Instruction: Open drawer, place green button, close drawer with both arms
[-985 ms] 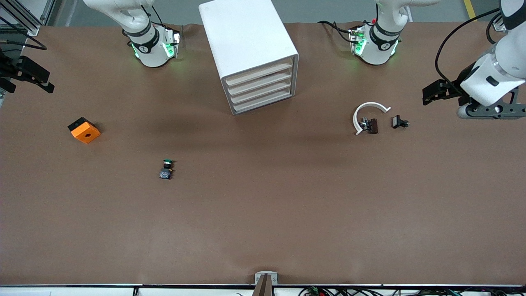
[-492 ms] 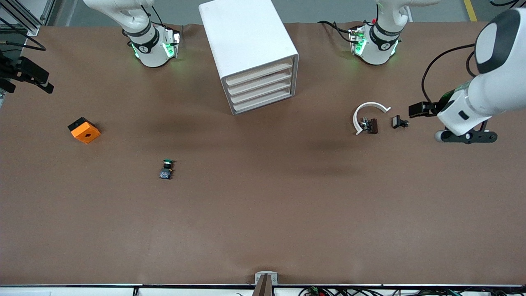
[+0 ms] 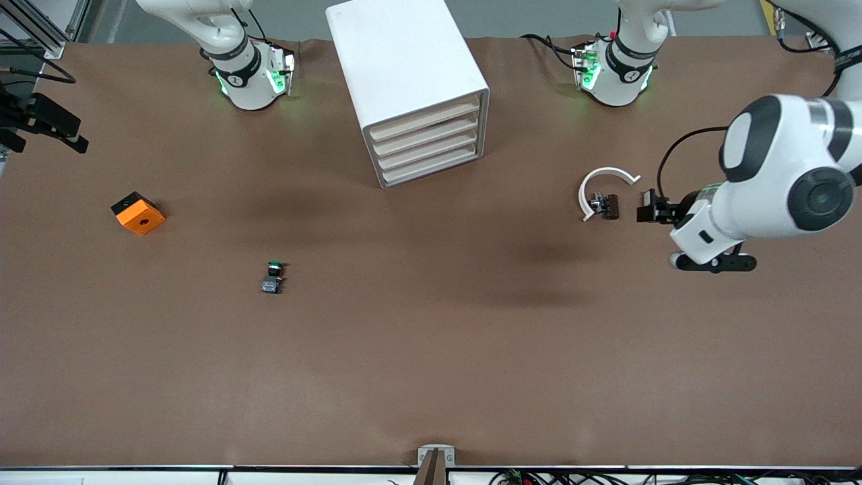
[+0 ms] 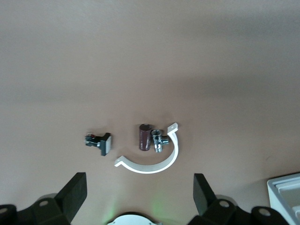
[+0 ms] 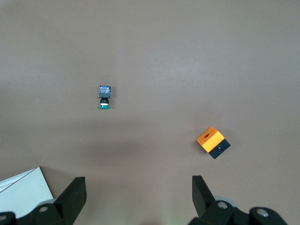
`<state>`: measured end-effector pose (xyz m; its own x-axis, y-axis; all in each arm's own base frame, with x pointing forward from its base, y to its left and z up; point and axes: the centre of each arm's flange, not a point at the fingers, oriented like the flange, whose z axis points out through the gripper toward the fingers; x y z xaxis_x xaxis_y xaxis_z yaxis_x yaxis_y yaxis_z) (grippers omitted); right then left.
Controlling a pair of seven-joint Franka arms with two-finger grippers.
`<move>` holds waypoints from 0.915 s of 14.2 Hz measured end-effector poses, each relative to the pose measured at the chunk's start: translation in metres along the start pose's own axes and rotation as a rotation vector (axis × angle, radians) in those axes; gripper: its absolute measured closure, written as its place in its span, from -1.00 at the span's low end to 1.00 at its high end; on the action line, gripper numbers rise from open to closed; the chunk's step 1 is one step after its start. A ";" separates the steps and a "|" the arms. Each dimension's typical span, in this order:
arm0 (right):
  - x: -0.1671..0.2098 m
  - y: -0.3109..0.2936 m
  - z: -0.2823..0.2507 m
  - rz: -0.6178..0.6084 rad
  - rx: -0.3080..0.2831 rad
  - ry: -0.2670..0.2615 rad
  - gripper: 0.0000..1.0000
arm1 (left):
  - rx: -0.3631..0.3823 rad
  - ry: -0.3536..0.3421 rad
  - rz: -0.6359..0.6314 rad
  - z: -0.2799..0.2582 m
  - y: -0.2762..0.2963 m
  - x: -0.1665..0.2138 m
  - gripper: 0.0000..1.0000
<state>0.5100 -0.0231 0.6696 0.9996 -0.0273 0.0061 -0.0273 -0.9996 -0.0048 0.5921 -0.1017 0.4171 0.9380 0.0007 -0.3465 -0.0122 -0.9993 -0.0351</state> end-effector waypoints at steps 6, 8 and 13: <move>0.001 0.000 -0.001 0.000 0.000 0.011 -1.00 | 0.036 -0.049 -0.141 0.043 0.048 0.015 -1.00; 0.001 -0.001 -0.004 -0.001 0.000 0.018 -1.00 | 0.048 -0.060 -0.199 0.052 0.059 0.017 -1.00; 0.003 -0.001 -0.006 -0.003 -0.001 0.022 -1.00 | 0.081 -0.080 -0.316 0.072 0.087 0.016 -1.00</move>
<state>0.5126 -0.0218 0.6759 0.9993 -0.0249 0.0285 -0.0248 -0.9997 -0.0039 0.5813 -0.1863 0.3408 0.8695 0.3164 -0.3792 0.2446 -0.9430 -0.2258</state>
